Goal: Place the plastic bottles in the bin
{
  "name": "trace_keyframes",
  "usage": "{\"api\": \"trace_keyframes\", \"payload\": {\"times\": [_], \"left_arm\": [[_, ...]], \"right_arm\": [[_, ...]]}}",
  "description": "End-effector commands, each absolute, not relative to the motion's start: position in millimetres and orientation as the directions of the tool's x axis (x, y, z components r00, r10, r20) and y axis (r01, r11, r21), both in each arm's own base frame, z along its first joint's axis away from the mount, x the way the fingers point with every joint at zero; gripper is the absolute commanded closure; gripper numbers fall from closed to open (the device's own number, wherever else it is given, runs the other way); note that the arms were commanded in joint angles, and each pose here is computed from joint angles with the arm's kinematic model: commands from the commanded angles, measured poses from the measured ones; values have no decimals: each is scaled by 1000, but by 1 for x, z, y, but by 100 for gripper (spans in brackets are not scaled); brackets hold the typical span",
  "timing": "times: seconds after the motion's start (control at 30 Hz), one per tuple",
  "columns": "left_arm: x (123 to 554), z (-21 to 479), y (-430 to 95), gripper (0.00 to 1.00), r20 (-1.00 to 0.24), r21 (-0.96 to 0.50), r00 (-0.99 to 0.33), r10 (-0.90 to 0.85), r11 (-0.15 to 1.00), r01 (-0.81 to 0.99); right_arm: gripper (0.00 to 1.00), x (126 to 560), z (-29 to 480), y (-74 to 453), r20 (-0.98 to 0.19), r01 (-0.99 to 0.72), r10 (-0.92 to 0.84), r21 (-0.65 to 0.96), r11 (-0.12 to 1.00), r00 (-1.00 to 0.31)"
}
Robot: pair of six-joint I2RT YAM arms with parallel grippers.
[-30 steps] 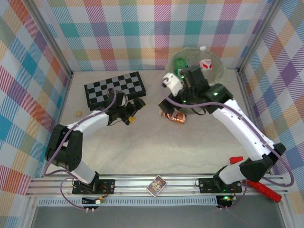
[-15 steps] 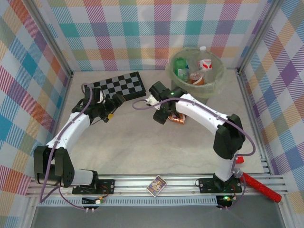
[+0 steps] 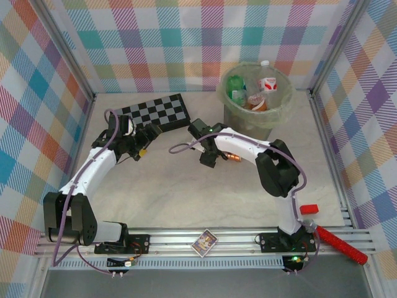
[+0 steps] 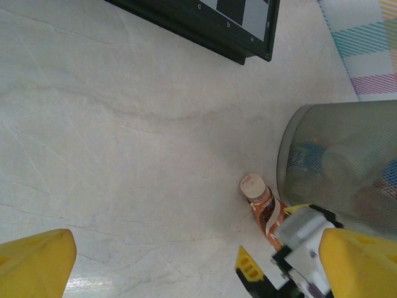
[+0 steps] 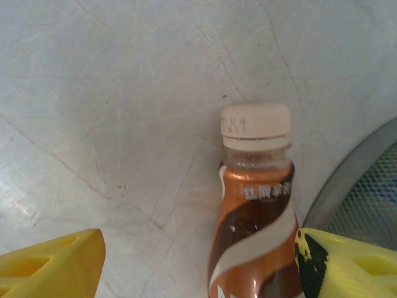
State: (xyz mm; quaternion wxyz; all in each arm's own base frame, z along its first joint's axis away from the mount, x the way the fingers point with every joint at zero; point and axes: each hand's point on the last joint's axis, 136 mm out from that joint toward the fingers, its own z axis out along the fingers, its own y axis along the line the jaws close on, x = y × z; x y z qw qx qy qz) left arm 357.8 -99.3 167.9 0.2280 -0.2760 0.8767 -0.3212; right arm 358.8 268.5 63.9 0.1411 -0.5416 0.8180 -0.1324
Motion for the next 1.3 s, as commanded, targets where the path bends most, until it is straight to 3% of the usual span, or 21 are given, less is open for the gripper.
{"api": "trace_keyframes", "payload": {"times": [0.0,0.37,0.63,1.1,1.17,1.27], "left_arm": [[358,175,-104,0,-208,-739,-738,-641,598,-310],[359,168,-106,0,-178,-757,-731,-659,566,-325],[369,177,-108,0,-198,-771,-728,-656,563,-297],[371,167,-105,0,-196,-757,-722,-663,571,-318],[374,168,-106,0,-190,-765,-721,-666,561,-316],[375,169,-107,0,-192,-770,-722,-665,558,-310]], "right_arm": [[20,372,53,263,-92,-837,-919,-386,389,-384],[27,382,25,260,-92,-828,-908,-379,412,-410],[43,379,49,262,-127,-820,-895,-361,444,-428],[61,359,111,274,-257,-798,-830,-244,551,-495],[60,356,115,276,-262,-796,-825,-233,558,-501],[45,360,106,268,-216,-797,-843,-275,537,-494]]}}
